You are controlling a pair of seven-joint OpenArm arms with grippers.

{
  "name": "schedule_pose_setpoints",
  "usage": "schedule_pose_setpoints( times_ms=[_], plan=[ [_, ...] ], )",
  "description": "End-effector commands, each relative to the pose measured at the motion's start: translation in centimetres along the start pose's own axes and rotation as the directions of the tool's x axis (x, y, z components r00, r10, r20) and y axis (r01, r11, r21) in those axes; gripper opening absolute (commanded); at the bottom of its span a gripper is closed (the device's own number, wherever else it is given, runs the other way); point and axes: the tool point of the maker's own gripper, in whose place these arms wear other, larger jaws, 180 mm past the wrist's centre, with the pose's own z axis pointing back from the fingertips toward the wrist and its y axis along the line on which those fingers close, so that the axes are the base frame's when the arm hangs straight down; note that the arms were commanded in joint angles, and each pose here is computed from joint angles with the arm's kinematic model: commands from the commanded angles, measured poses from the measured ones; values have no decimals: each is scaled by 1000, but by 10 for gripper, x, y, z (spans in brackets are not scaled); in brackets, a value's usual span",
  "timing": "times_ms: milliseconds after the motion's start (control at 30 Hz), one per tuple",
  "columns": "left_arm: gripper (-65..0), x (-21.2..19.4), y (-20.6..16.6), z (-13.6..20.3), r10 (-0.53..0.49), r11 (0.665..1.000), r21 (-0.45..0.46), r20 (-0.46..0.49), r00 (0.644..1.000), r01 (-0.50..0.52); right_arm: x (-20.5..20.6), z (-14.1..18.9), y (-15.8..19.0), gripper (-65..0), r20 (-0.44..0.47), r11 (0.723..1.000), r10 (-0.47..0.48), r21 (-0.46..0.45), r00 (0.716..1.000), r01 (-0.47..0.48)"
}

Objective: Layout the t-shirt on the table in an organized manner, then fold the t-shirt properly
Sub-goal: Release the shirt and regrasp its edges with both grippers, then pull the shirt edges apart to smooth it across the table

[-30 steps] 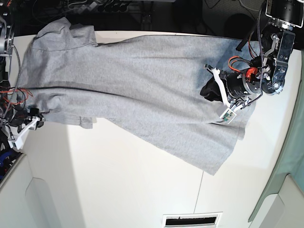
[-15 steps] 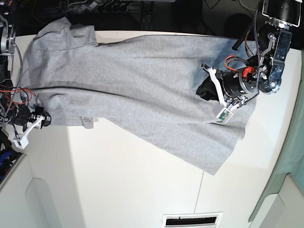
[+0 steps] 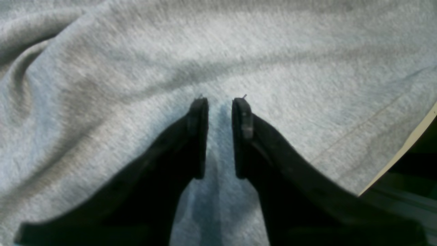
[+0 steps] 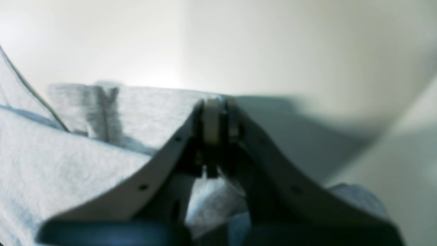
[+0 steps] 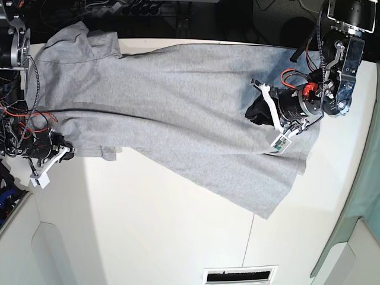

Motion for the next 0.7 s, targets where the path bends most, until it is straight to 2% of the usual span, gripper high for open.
schedule_pose_setpoints(
  times_ms=[0, 67, 100, 433, 667],
  plan=[
    [-555, 8, 2, 4, -5, 1000, 0, 35, 999, 5, 22, 8, -4, -650, 53, 1000, 14, -8, 999, -13],
    [-639, 3, 1, 4, 2, 1000, -3, 26, 1000, -2, 24, 8, -4, -650, 63, 1000, 14, -8, 998, -14],
    [-650, -1, -1, 3, 8, 1000, -6, 19, 1000, -7, 26, 9, -4, -650, 73, 1000, 14, -9, 997, -14],
    [-650, -60, 1, -4, 109, 994, -4, -94, 990, -110, 99, 42, -2, -650, 263, 995, 102, -41, 959, -94],
    [-650, -83, 9, -6, 115, 993, 26, -160, 980, -112, 145, 63, 4, -650, 341, 992, 127, -51, 932, -116]
  ],
)
